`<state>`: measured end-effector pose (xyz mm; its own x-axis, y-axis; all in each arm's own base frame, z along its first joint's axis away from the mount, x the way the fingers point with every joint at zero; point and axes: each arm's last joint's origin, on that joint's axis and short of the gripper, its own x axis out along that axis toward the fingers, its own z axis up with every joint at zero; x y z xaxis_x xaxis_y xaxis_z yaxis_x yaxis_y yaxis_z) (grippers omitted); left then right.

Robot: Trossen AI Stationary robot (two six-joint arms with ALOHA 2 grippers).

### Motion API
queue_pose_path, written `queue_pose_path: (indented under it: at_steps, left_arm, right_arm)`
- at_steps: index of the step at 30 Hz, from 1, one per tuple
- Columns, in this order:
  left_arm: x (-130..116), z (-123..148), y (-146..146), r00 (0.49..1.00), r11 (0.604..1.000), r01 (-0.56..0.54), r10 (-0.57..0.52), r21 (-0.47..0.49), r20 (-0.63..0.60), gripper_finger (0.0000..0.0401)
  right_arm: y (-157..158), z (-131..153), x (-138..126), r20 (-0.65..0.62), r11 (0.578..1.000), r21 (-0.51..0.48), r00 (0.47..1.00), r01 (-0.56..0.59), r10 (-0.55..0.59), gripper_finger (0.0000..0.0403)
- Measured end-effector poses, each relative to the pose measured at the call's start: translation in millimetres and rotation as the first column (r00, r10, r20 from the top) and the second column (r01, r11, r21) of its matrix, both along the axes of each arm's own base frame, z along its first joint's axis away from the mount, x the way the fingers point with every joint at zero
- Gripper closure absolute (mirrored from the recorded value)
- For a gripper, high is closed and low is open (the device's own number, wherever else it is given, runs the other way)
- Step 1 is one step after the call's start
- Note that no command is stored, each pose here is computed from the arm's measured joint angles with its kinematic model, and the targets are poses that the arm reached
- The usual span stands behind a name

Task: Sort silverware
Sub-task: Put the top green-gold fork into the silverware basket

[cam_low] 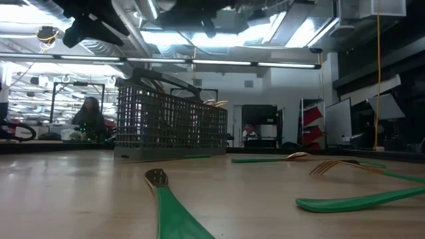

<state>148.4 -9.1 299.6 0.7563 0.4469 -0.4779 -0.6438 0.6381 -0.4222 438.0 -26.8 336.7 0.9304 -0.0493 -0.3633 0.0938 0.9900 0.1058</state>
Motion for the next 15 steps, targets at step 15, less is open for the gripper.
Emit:
queue_pose_path:
  at_steps: [15]
  left_arm:
    - [0,0,0,1.0,1.0,-0.003,0.003,-0.004,0.002,0.0276]
  right_arm:
    - [-50,-8,13,0.397,0.975,-0.222,0.914,-0.001,0.091,0.0391]
